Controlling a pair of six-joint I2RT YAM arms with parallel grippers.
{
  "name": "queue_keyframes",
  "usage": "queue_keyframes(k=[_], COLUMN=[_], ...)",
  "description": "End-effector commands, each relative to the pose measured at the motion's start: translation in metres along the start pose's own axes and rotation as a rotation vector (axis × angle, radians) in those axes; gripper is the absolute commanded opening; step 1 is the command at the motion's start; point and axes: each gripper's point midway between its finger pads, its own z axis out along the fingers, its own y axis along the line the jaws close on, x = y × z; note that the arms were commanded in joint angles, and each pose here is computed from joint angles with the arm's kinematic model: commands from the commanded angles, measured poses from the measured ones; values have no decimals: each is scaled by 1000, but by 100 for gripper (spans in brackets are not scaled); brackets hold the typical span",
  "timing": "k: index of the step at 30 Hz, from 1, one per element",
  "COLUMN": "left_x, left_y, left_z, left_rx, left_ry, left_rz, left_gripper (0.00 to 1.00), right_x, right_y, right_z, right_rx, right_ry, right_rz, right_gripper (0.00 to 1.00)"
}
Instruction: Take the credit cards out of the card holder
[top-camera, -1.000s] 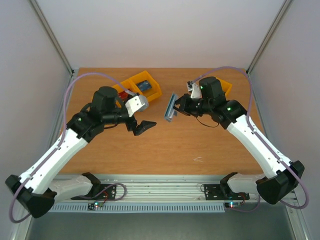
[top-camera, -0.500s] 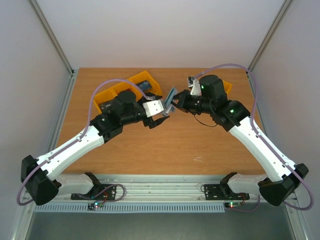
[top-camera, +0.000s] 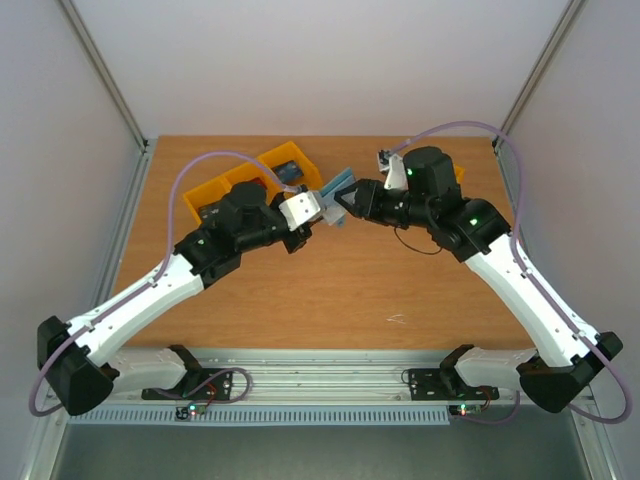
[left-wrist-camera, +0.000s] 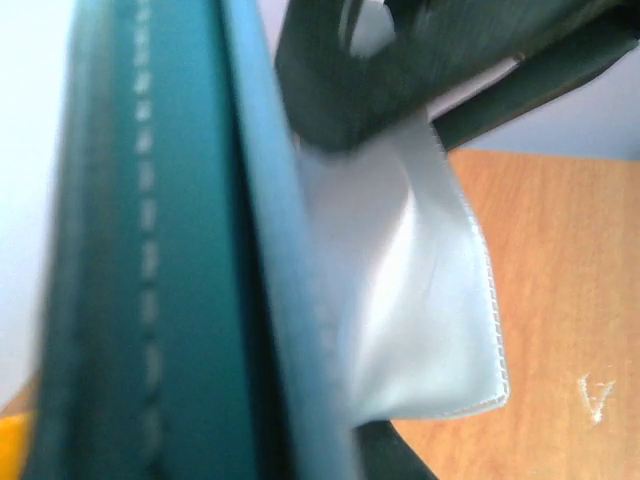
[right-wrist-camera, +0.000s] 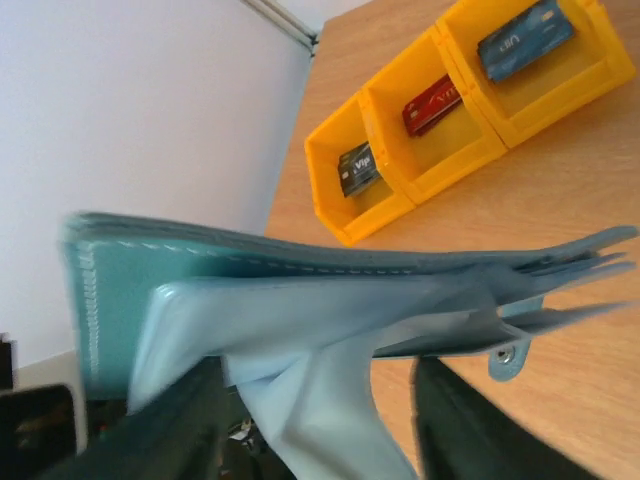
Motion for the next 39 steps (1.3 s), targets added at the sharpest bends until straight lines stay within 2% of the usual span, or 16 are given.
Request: queue_keyframes(k=[1,3,4,7,8,10,15,23,25,27,32,34,35,37,38,39], left_x=[-44,-56,-62,-80,-89,-103,-131,-146,-140,-138,-138,-136,-134,-128,-125,-121], left_y=[-7,-11,-12,-8,-7,-10,-33,-62,-63,-63,-62,-60,-57,-47,-41,-34], left_z=[-30,-43,-50,-66,-72,-83,-110,-140,-136,-134,-133,-131,-128,-121,-118,-116], left_rx=[72,142,189,291,312,366,539,689,688,688,681,666,641,573,534,495], left_ry=[-114,-159,-183,-285,-329,-382,-450,-471,-458,-452,-446,-438,-431,-417,-409,-399], left_rz=[-183,-296,-400,-586,-604,-619,-537,-425,-434,-436,-443,-463,-483,-529,-550,-567], left_gripper=[0,0,0,0,0,0,0,0,0,0,0,0,6,46,61,67], right_x=[-7,-2,4,25,32,36,37,39,45,50,57,55,53,48,46,44], right_y=[9,13,19,28,32,41,57,87,99,106,112,109,106,96,89,82], right_z=[-36,-51,-61,-76,-79,-88,-91,-94,-100,-102,-103,-103,-102,-99,-97,-95], right_rx=[73,59,26,-88,-135,-208,-310,-464,-550,-596,-657,-634,-608,-533,-490,-443], right_ry=[-30,-20,-20,-9,-6,-37,-56,-25,2,53,113,85,66,28,20,19], right_rz=[-259,-401,-468,-608,-637,-681,-704,-713,-729,-731,-720,-728,-729,-721,-711,-697], right_gripper=[62,77,82,95,98,98,98,98,85,68,6,1,1,1,1,1])
